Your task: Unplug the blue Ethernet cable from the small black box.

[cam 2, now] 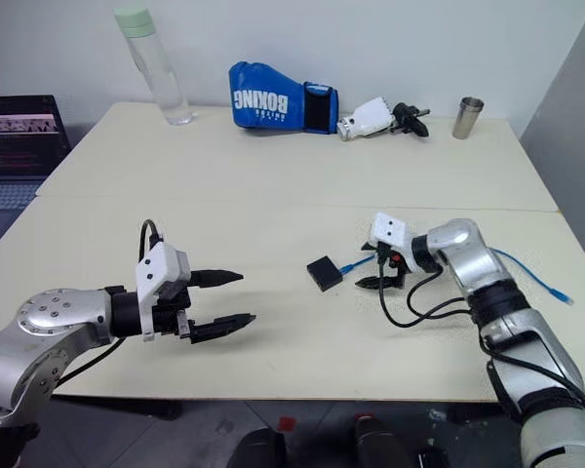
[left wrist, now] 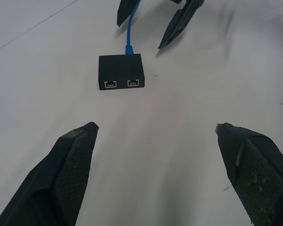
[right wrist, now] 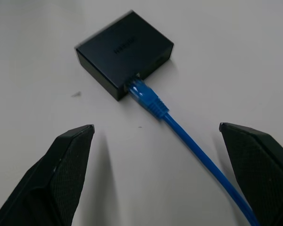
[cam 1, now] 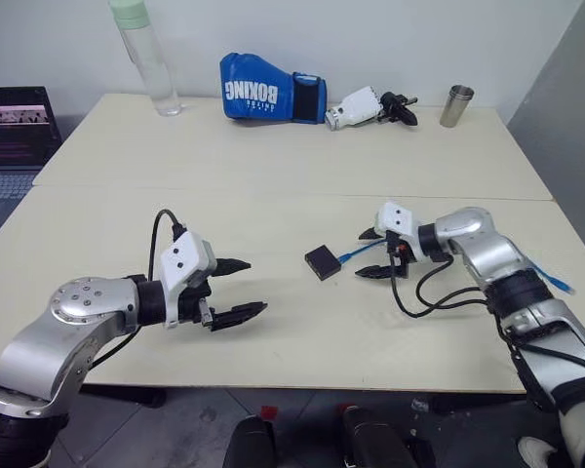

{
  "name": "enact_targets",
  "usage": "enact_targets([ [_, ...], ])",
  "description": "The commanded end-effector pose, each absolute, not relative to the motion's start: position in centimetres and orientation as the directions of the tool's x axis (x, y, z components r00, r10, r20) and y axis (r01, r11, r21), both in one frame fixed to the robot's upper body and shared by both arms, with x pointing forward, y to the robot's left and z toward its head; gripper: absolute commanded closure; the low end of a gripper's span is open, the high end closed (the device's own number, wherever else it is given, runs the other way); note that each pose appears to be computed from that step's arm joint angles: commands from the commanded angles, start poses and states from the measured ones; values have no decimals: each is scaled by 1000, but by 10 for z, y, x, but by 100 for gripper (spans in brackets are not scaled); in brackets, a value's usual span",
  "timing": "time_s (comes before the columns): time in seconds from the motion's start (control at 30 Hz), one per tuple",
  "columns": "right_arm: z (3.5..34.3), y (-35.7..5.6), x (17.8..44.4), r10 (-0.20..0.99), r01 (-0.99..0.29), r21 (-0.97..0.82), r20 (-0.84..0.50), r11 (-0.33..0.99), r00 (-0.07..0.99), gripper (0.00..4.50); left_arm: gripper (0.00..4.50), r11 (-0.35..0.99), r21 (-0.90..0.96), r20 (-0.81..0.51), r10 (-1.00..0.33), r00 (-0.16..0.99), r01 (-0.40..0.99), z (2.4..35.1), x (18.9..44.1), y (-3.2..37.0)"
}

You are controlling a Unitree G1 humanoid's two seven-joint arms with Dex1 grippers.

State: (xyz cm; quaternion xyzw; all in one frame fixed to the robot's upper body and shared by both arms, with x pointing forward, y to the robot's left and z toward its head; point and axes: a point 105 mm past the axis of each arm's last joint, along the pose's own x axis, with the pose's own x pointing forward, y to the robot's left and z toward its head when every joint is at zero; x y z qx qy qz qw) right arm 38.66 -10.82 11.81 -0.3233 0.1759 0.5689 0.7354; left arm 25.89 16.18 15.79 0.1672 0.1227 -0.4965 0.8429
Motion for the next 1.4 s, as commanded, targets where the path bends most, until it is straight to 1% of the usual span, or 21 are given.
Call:
enact_targets([
  [0.03, 124, -109, 394, 700, -950, -296, -658, 102, 280, 0, 22, 398, 198, -352, -824, 444, 896, 166, 255, 152],
  [0.1, 121, -108, 395, 687, -954, -287, -676, 85, 264, 0, 22, 378, 195, -353, -834, 424, 905, 165, 252, 149],
  [0.13, 120, -107, 395, 686, -956, -283, -680, 81, 259, 36, 19, 367, 191, -353, -839, 413, 910, 165, 251, 148],
  [0.2, 119, -105, 394, 686, -963, -260, -689, 65, 232, 76, 19, 349, 187, -360, -846, 394, 918, 162, 248, 145],
  [0.27, 118, -103, 393, 695, -970, -235, -687, 63, 212, 127, 19, 343, 183, -356, -850, 388, 921, 160, 248, 143],
  [0.33, 119, -101, 393, 708, -973, -222, -676, 67, 204, 161, 19, 349, 175, -338, -857, 389, 921, 162, 250, 142],
  [0.47, 119, -98, 390, 723, -977, -203, -665, 64, 185, 265, 19, 352, 174, -331, -859, 391, 920, 161, 253, 141],
  [0.53, 117, -97, 389, 725, -978, -198, -666, 60, 179, 311, 19, 353, 173, -333, -858, 392, 920, 161, 254, 142],
  [0.57, 116, -96, 388, 728, -980, -191, -663, 59, 174, 327, 19, 352, 172, -333, -858, 390, 920, 160, 255, 142],
  [0.63, 113, -94, 386, 731, -980, -189, -661, 56, 169, 381, 19, 351, 170, -334, -859, 389, 921, 158, 256, 142],
  [0.67, 113, -93, 385, 733, -980, -189, -659, 58, 170, 417, 19, 351, 169, -332, -860, 389, 921, 158, 256, 142],
  [0.73, 113, -93, 385, 738, -978, -201, -650, 64, 181, 446, 19, 359, 162, -325, -860, 393, 919, 157, 258, 142],
  [0.83, 121, -92, 386, 758, -968, -238, -615, 83, 217, 446, 19, 383, 146, -312, -857, 410, 912, 156, 261, 145],
  [0.93, 144, -89, 391, 793, -919, -374, -519, 126, 320, 446, 19, 458, 94, -275, -842, 465, 884, 156, 270, 155],
  [1.03, 158, -85, 384, 800, -826, -555, -451, 94, 394, 446, 19, 531, 32, -241, -818, 522, 847, 157, 280, 163],
  [1.13, 168, -78, 372, 810, -702, -712, -393, 32, 436, 446, 19, 555, -57, -187, -822, 537, 830, 162, 285, 166],
  [1.27, 182, -67, 362, 835, -570, -822, -301, 18, 460, 446, 19, 564, -139, -137, -825, 548, 814, 170, 293, 169],
  [1.37, 194, -56, 353, 857, -462, -886, -262, -33, 443, 446, 19, 536, -219, -79, -843, 532, 816, 181, 300, 165],
  [1.4, 196, -53, 350, 863, -445, -895, -256, -41, 435, 446, 19, 524, -247, -63, -848, 526, 815, 183, 303, 162],
])
